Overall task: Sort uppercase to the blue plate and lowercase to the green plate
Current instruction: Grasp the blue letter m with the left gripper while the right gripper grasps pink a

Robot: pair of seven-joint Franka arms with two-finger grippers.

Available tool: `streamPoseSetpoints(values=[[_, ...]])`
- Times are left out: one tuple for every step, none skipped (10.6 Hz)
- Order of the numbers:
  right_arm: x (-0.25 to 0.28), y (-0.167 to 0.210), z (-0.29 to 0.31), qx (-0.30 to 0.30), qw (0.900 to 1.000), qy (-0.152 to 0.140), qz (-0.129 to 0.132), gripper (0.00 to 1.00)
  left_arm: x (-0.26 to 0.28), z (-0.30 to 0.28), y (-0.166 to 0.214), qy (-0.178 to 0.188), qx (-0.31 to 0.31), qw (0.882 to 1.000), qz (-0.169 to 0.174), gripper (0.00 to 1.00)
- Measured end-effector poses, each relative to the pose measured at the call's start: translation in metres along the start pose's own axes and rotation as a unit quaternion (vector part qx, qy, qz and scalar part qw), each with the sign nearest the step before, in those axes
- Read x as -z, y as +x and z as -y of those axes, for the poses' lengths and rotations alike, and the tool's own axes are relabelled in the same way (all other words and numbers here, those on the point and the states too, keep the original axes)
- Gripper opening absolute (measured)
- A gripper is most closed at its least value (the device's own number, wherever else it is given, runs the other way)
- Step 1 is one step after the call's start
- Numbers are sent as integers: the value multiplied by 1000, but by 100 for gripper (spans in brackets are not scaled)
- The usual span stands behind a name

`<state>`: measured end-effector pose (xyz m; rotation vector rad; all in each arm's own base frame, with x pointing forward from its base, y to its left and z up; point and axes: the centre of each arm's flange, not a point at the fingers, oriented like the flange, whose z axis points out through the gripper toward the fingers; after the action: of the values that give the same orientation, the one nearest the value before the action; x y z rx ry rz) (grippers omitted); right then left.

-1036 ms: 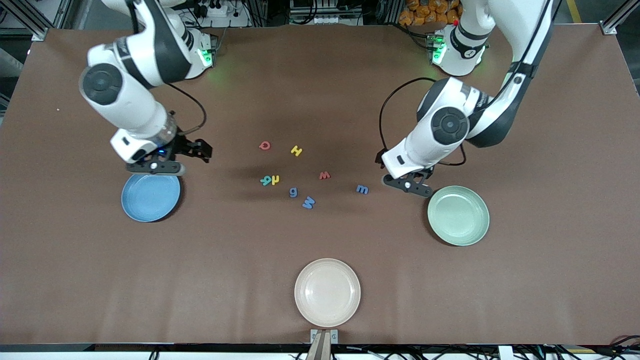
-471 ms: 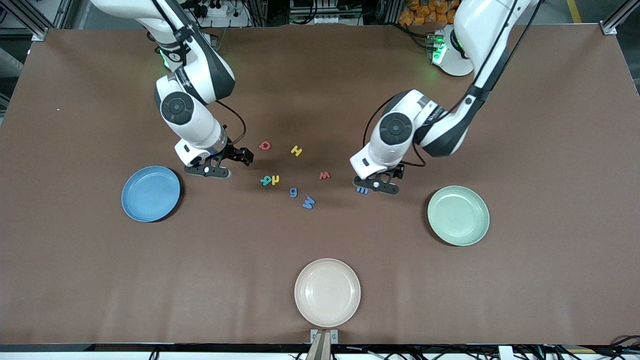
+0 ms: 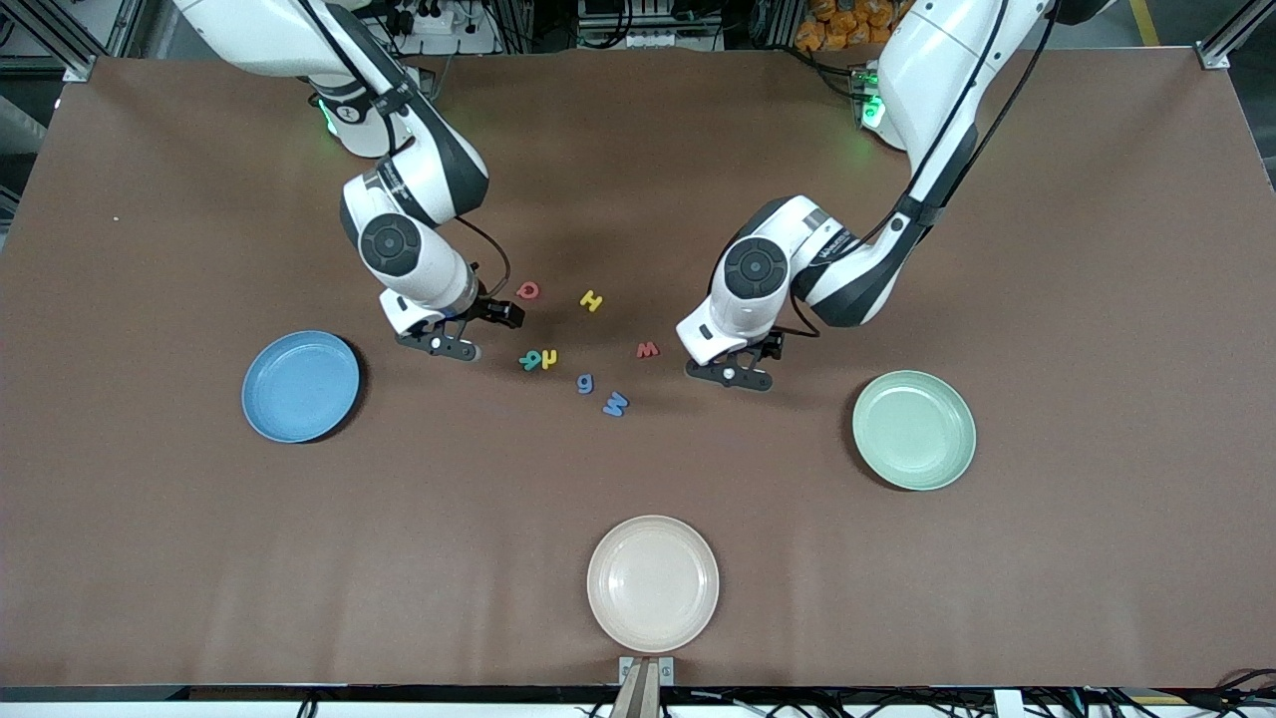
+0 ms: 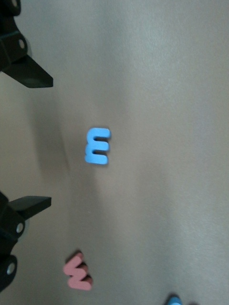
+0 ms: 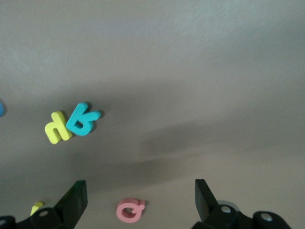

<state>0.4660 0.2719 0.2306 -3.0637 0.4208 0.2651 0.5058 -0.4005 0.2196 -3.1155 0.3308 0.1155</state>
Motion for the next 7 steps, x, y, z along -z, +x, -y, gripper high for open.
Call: streamPoseSetpoints(values=[[-6, -10, 7, 2, 1000, -1, 2, 100, -7, -6, -3, 5, 2, 1000, -2, 100], [-13, -20, 13, 12, 1000, -8, 3, 100, -13, -11, -6, 12, 0, 1000, -3, 100], [-20, -28, 15, 21, 1000, -19, 2, 100, -17, -14, -8, 16, -2, 1000, -2, 100], [-29, -34, 16, 27, 999, -27, 2, 100, -19, -13, -7, 16, -3, 1000, -4, 100], [-35, -37, 15, 30, 999, -28, 1, 100, -19, -10, -4, 16, -3, 1000, -12, 100], [-42, -38, 14, 31, 999, -23, -1, 100, -18, -6, 0, 18, -7, 1000, -22, 100], [-49, -39, 12, 31, 999, -19, -2, 100, -21, -1, 3, 23, -13, 999, -32, 100]])
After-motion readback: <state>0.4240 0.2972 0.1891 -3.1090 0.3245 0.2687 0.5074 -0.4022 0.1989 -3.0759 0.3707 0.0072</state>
